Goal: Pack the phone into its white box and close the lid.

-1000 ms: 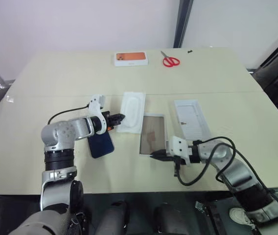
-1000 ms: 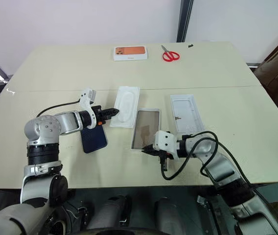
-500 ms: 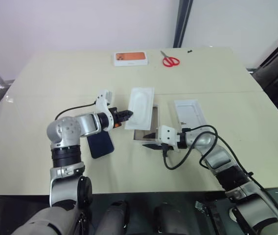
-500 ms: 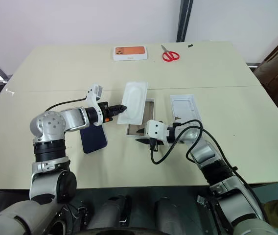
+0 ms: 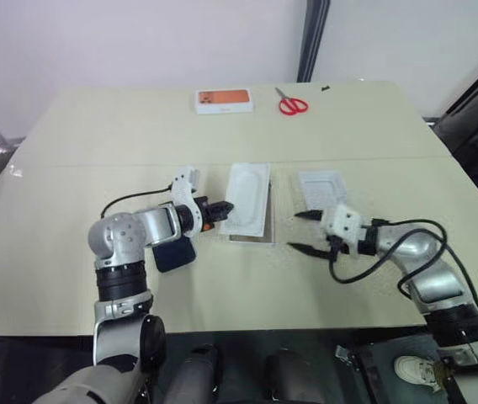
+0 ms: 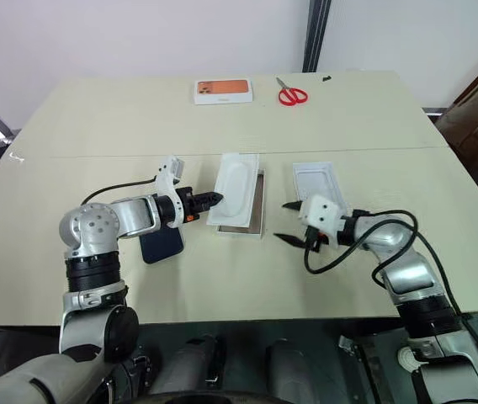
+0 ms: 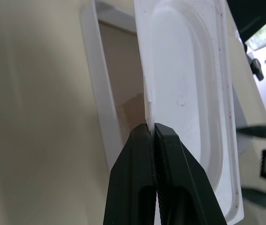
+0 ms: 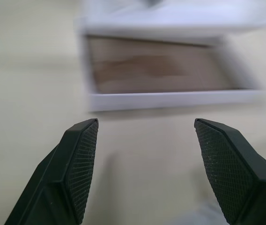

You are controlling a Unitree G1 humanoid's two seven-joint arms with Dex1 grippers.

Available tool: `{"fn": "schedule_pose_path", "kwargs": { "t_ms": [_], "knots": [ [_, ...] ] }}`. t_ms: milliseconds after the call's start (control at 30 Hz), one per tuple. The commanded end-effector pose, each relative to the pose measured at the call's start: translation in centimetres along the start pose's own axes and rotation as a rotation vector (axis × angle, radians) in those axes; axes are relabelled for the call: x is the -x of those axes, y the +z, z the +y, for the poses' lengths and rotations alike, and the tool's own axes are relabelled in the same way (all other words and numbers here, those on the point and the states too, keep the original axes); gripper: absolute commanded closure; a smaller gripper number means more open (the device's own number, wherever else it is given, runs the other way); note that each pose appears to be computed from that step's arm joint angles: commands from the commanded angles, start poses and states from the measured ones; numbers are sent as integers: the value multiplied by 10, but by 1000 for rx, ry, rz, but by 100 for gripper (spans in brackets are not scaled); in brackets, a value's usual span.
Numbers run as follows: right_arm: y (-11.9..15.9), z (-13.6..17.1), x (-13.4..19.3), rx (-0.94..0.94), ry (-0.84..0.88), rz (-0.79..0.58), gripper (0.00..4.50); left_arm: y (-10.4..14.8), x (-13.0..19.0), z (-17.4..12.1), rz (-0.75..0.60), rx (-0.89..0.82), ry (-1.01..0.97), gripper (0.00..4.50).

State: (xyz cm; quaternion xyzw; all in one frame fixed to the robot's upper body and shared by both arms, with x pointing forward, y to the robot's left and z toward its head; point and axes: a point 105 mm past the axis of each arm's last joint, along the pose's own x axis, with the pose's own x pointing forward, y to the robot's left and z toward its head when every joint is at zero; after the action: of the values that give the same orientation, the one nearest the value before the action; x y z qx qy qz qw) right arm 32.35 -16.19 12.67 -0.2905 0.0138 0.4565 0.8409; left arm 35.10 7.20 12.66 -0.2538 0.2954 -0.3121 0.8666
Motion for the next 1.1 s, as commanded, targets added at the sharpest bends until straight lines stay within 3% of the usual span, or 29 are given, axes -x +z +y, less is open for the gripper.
{"fn": "schedule_pose_path", "kwargs": {
  "t_ms": [33,100,200,400,867,967,1100],
  "knots": [
    [5,-15,5,18,-96,-31,108,6,-1,-3,-22,-37,23,450],
    [6,-13,4,17,-100,-41,108,6,-4,-4,-24,-32,28,450],
    [9,-11,0,16,-106,-57,104,7,-7,-7,-21,-29,30,345],
    [10,-13,-2,12,-116,-65,104,10,-5,-13,-14,-44,11,47],
    [30,-19,-23,13,-127,-143,104,28,11,-26,-72,-76,-41,47],
    [47,-22,-37,-16,-138,-205,104,52,28,-16,-195,-148,-31,47],
    [55,-17,-59,3,-126,-191,287,78,53,7,-322,-333,6,41]
  ]
}}
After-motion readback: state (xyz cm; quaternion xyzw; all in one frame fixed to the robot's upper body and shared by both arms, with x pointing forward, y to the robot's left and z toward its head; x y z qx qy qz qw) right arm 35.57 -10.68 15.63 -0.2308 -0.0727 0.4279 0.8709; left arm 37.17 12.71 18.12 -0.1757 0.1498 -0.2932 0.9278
